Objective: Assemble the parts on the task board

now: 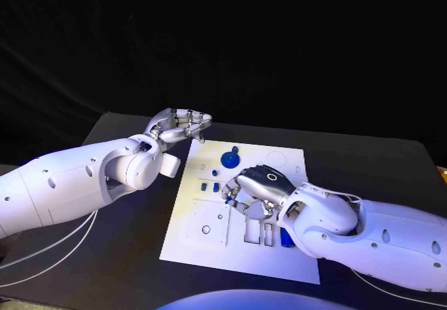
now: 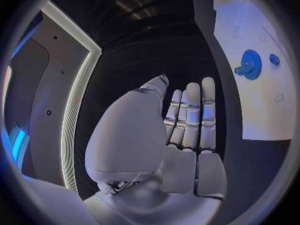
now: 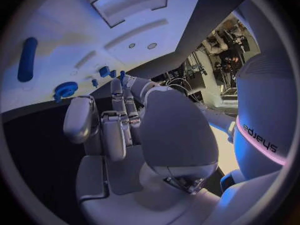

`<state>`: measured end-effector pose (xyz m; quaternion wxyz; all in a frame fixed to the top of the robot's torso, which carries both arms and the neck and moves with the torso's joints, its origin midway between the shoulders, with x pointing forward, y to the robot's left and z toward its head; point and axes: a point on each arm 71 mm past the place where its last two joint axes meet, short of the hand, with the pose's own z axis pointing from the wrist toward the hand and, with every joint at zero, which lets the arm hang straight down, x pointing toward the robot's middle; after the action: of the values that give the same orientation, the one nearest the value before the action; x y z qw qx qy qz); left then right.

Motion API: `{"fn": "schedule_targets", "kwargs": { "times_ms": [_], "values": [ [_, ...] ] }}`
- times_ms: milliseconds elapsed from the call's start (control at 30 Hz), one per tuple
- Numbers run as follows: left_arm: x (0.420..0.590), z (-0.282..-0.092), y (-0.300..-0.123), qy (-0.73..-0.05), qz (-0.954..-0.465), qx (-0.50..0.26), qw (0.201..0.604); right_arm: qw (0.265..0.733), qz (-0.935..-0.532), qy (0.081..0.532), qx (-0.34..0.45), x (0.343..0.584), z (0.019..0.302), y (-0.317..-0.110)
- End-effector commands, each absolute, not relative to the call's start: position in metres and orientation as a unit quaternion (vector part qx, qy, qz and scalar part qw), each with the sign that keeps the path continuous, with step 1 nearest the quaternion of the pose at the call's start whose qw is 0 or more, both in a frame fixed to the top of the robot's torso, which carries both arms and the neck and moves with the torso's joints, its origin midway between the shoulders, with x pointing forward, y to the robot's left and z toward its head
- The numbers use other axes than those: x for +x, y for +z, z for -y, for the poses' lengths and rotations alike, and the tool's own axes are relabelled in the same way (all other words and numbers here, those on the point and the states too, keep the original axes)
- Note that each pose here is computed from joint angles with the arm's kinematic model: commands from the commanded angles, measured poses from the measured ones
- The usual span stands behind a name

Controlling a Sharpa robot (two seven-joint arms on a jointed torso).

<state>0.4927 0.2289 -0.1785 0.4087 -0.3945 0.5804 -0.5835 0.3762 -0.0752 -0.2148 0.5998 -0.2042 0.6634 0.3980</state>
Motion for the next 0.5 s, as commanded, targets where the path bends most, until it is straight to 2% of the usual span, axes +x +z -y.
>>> {"fn": "schedule_targets", "kwargs": {
  "times_ms": [33, 500],
  "values": [
    [0.494, -0.226, -0.178, -0.589, -0.574, -0.396, 0.408, 0.588, -0.666, 0.406, -0.214, 0.374, 0.07, -0.221],
    [0.496, -0.221, -0.179, -0.59, -0.575, -0.396, 0.404, 0.569, -0.681, 0.407, -0.217, 0.37, 0.057, -0.242]
  ]
}}
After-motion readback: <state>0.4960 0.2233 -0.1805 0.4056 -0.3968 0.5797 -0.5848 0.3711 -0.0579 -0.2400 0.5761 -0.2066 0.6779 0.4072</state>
